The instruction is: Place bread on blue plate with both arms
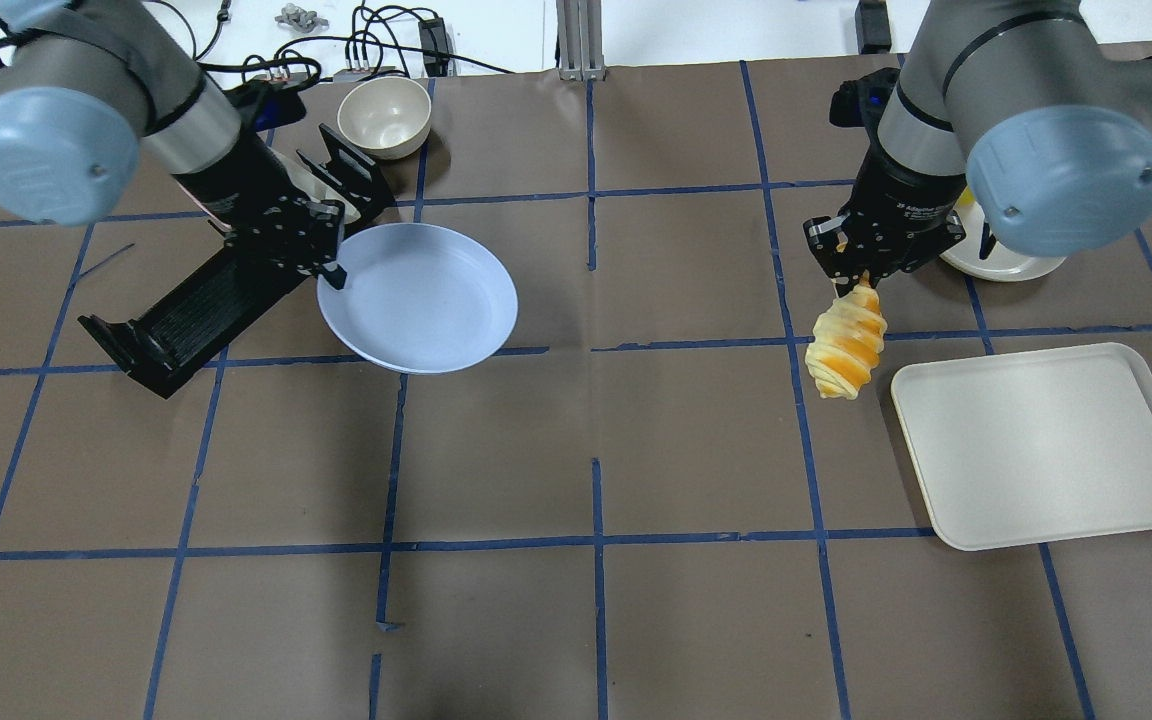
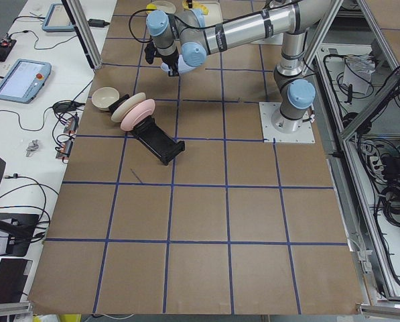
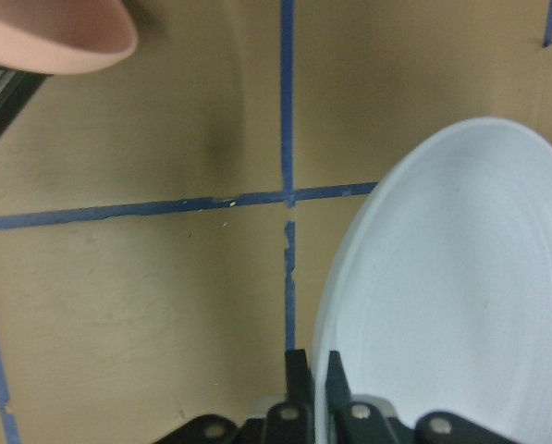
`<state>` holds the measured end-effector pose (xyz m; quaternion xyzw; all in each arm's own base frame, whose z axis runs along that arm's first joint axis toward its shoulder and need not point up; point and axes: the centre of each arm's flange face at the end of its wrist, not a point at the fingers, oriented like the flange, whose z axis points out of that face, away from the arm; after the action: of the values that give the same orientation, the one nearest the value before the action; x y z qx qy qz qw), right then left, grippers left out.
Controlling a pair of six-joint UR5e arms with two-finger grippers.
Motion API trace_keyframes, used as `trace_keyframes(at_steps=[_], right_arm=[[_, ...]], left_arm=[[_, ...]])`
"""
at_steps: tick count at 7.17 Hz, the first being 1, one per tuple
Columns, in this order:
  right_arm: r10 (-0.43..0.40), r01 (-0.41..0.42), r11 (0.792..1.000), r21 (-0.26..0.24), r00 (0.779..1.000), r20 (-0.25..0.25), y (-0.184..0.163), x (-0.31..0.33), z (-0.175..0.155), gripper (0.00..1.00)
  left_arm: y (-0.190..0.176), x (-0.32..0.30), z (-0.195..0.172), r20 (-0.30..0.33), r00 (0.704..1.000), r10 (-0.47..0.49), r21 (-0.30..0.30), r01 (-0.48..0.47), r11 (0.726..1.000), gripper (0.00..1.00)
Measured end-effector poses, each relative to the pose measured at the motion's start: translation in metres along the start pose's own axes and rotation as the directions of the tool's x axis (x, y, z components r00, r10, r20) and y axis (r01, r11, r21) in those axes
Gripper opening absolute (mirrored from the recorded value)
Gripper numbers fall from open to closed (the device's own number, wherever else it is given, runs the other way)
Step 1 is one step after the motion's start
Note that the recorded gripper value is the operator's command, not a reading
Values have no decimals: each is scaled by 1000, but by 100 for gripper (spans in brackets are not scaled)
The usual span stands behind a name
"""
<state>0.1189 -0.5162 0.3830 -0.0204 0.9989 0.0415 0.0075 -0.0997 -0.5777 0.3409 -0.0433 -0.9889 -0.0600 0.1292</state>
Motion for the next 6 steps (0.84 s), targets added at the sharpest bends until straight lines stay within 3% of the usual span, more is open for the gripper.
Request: trace_keyframes(at_steps=[3,6], right_arm=[[-1,1,1000,-1,1000,0,0,0,0,24],[3,-3,1000,2,1000,1,1,-1,-1,24]], left_arm=[[-29,66,74,20,998,68,36,-68,997,4],[-36,110,128,27,999,41,48,-42,998,8]])
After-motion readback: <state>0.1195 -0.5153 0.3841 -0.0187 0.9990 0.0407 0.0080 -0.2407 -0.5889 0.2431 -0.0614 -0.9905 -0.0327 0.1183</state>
